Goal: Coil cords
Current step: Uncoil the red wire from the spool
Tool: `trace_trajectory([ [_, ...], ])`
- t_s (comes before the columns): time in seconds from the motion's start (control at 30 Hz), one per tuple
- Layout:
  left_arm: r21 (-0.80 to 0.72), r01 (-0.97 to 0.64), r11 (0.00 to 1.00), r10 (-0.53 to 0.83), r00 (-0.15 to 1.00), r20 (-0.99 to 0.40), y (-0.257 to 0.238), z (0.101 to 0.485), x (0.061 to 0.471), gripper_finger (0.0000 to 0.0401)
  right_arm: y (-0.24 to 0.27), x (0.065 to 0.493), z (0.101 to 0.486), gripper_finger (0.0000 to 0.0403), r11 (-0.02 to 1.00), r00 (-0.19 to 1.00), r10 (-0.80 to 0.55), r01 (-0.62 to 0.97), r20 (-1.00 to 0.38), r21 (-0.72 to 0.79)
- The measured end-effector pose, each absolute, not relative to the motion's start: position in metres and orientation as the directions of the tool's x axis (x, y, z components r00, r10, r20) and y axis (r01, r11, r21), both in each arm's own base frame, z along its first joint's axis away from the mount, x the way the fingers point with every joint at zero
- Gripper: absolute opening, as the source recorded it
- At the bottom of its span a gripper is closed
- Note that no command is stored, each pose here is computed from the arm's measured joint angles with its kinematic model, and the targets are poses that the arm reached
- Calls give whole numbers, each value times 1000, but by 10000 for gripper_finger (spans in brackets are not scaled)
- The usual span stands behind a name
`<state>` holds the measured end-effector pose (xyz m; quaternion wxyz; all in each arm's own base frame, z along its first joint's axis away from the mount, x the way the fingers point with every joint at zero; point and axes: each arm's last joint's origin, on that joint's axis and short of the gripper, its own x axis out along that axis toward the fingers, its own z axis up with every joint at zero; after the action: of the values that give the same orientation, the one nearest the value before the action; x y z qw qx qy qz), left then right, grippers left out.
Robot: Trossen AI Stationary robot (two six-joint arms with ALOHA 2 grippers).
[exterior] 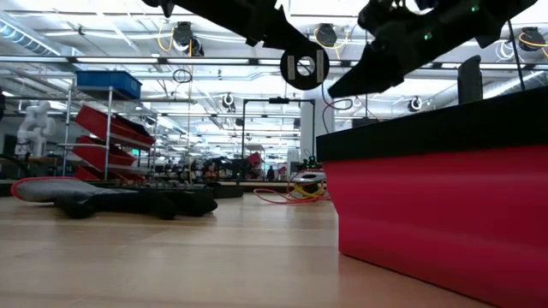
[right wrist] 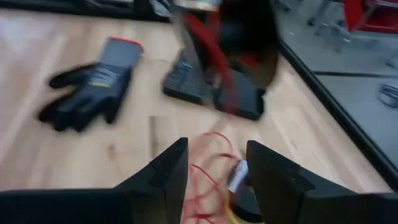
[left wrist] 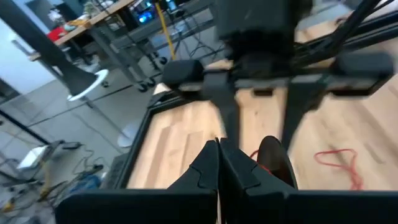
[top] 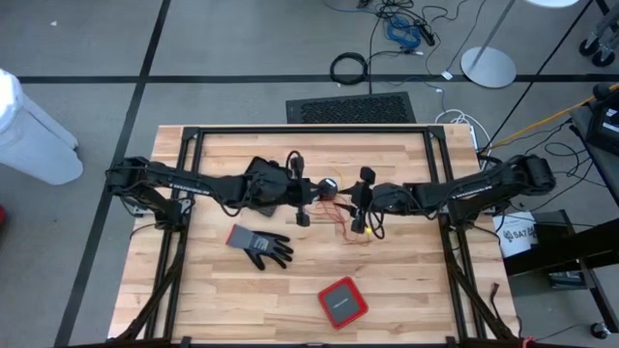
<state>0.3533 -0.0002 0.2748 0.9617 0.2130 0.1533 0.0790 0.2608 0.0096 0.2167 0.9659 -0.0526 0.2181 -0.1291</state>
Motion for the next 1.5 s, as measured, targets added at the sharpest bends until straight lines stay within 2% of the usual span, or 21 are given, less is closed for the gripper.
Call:
trace_trajectory([
  [0.4,420,-86,903,205,947,-247,-1,276,354,0,9,278,203,141,948,877,-312,260,-365,-185],
  [0.53,398,-74,914,183,952,-244,-2,277,354,0,8,279,200,108,940,869,-335,282,-364,-192],
  [0.8,397,-73,915,182,952,-245,-2,277,354,0,6,281,202,10,937,875,-344,296,-340,-187],
  [1.07,402,-68,913,190,944,-272,-2,274,353,0,4,273,196,0,902,802,-430,362,-416,-235],
  [1.27,429,-137,893,280,915,-290,2,272,352,0,6,263,206,0,885,783,-464,397,-414,-242],
  [1.5,496,-294,817,477,828,-296,10,265,352,0,21,257,228,0,915,863,-396,343,-314,-212],
])
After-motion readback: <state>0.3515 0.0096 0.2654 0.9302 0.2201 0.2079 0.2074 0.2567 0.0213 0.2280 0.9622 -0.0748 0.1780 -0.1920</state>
